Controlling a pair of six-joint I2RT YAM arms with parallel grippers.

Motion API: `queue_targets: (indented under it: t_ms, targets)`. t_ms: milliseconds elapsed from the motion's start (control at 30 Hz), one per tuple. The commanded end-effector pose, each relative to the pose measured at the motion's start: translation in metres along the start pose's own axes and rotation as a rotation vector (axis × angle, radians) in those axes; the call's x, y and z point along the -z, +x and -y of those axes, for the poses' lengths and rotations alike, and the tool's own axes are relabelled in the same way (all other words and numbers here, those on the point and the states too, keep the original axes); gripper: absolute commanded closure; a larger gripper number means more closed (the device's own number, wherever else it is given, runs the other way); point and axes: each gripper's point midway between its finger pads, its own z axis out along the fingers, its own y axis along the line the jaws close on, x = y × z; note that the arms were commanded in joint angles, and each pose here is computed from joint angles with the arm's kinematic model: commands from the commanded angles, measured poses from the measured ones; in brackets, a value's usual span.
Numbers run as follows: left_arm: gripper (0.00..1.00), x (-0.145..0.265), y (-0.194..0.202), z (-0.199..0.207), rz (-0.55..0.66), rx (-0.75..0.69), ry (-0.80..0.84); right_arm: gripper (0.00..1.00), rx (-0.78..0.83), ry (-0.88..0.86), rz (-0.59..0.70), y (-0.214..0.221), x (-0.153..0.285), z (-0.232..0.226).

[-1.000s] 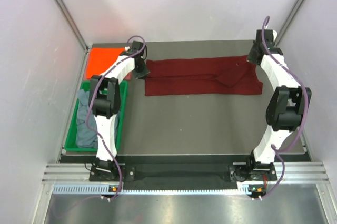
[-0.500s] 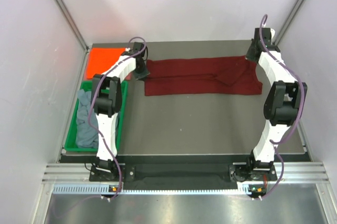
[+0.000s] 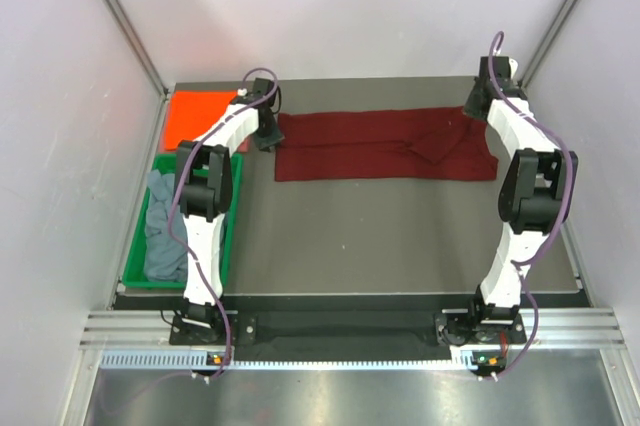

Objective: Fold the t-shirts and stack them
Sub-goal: Fold the tshirt

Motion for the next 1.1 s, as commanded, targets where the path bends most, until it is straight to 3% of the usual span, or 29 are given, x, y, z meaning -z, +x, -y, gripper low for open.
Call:
queue_targets:
  t_ms: [0, 67, 167, 233, 367, 467, 733, 1067]
  targets:
    - [0.71, 0.008, -0.014, -0.006, 0.034, 0.008, -0.03, 0.81, -0.031, -0.019, 0.089, -0.035, 0.002, -0.004]
    - [0.66, 0.021, -0.024, -0.003, 0.062, 0.014, -0.013, 0.78, -0.039, -0.017, 0.095, -0.037, 0.004, -0.004]
    - [0.62, 0.047, -0.039, 0.01, 0.114, 0.009, 0.05, 0.6, -0.067, -0.016, 0.085, -0.042, 0.012, -0.003]
    - [0.61, 0.062, -0.039, 0.026, 0.129, -0.033, 0.113, 0.57, -0.077, -0.044, 0.034, -0.034, 0.019, -0.009]
    - [0.6, 0.091, -0.025, 0.064, 0.155, -0.124, 0.253, 0.57, -0.197, -0.13, -0.079, 0.003, 0.031, -0.023]
    - [0.6, 0.086, -0.001, 0.079, 0.11, -0.157, 0.347, 0.57, -0.288, -0.177, -0.165, 0.036, 0.038, -0.03]
    - [0.6, 0.053, 0.03, 0.07, 0.017, -0.155, 0.337, 0.61, -0.472, -0.176, -0.305, 0.097, 0.037, -0.033]
    - [0.6, 0.033, 0.042, 0.043, -0.019, -0.133, 0.228, 0.64, -0.56, -0.194, -0.304, 0.117, 0.026, -0.044]
